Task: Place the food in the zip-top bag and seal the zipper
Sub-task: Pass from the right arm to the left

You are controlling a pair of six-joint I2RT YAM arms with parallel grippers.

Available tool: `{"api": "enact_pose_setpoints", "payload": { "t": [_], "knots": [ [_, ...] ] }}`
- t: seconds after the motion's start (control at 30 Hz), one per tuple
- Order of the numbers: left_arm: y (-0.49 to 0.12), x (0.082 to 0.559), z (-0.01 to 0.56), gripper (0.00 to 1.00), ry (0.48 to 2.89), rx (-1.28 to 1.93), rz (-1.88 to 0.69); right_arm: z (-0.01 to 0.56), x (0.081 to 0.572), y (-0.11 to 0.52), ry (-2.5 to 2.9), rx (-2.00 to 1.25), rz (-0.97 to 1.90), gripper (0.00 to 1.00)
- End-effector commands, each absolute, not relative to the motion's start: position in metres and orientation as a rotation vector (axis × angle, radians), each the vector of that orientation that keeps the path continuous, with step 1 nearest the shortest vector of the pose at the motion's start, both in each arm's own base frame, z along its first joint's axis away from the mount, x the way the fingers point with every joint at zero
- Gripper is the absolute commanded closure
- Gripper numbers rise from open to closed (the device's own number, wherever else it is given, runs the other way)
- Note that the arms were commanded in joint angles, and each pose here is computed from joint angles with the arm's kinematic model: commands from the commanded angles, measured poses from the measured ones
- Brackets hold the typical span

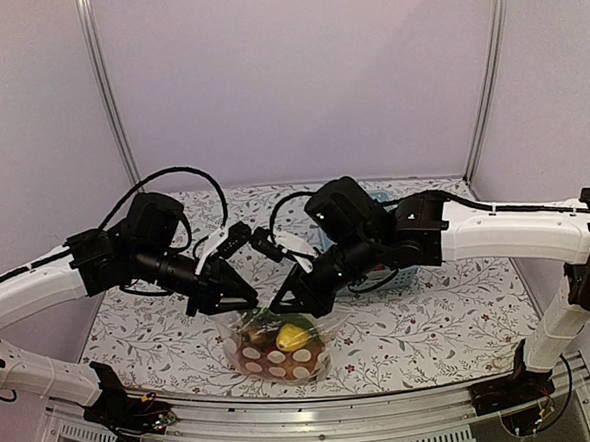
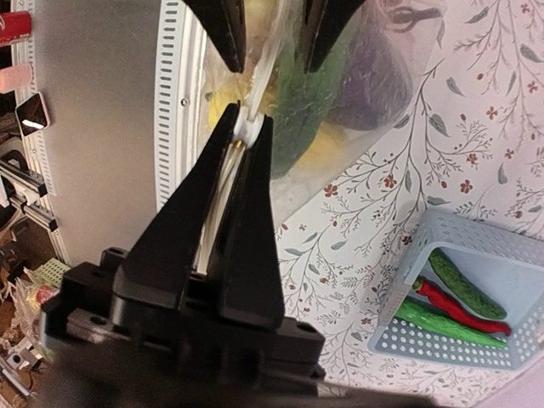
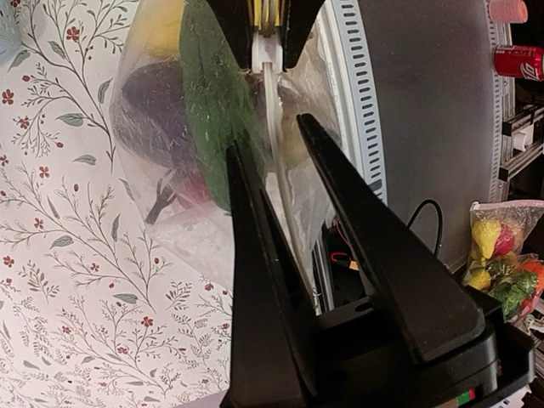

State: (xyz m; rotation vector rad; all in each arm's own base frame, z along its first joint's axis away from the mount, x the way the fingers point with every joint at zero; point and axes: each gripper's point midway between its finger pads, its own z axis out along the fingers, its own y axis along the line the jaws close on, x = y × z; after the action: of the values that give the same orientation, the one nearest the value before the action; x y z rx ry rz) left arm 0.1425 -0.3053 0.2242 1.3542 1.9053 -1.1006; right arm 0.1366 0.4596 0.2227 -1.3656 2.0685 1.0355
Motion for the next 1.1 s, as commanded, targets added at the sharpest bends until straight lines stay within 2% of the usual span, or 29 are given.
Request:
{"api": "enact_pose_setpoints", "payload": {
  "t": [0.0, 0.2, 0.27, 0.33, 0.47, 0.6, 0.7, 0.73, 0.77, 0.83, 0.9, 1.0, 1.07],
  "knots": [
    [-0.306, 0.141, 0.222, 0.8, 1.91, 1.375, -1.072, 0.23, 0.137, 0.454, 2.056, -1.342, 1.05, 1.0],
    [-0.304, 0.143, 0.216, 0.82, 1.931, 1.377, -1.041, 0.231, 0.138, 0.453, 2.057, -1.333, 1.051, 1.0],
    [-0.303, 0.143, 0.215, 0.76, 1.938, 1.377, -1.037, 0.231, 0.138, 0.453, 2.056, -1.332, 1.048, 1.0],
    [-0.302, 0.144, 0.213, 0.74, 1.946, 1.377, -1.025, 0.232, 0.138, 0.453, 2.055, -1.33, 1.05, 1.0],
    [-0.301, 0.144, 0.214, 0.84, 1.942, 1.376, -1.023, 0.233, 0.139, 0.453, 2.05, -1.327, 1.052, 1.0],
    [-0.301, 0.142, 0.215, 1.0, 1.935, 1.378, -1.029, 0.232, 0.14, 0.452, 2.055, -1.319, 1.052, 1.0],
    [-0.3, 0.142, 0.217, 1.0, 1.928, 1.375, -1.028, 0.232, 0.14, 0.452, 2.058, -1.318, 1.051, 1.0],
    [-0.299, 0.142, 0.218, 1.0, 1.925, 1.374, -1.027, 0.232, 0.14, 0.451, 2.061, -1.314, 1.05, 0.97],
    [-0.299, 0.142, 0.22, 1.0, 1.919, 1.371, -1.025, 0.231, 0.14, 0.451, 2.063, -1.312, 1.049, 0.88],
    [-0.298, 0.142, 0.223, 1.0, 1.91, 1.364, -1.018, 0.234, 0.141, 0.449, 2.062, -1.302, 1.05, 0.62],
    [-0.297, 0.144, 0.225, 1.0, 1.9, 1.355, -1.013, 0.239, 0.144, 0.445, 2.055, -1.279, 1.046, 0.47],
    [-0.296, 0.145, 0.23, 1.0, 1.879, 1.341, -1.009, 0.247, 0.148, 0.441, 2.044, -1.253, 1.035, 0.36],
    [-0.295, 0.145, 0.232, 1.0, 1.875, 1.336, -1.011, 0.249, 0.148, 0.441, 2.039, -1.25, 1.034, 0.34]
  ]
}}
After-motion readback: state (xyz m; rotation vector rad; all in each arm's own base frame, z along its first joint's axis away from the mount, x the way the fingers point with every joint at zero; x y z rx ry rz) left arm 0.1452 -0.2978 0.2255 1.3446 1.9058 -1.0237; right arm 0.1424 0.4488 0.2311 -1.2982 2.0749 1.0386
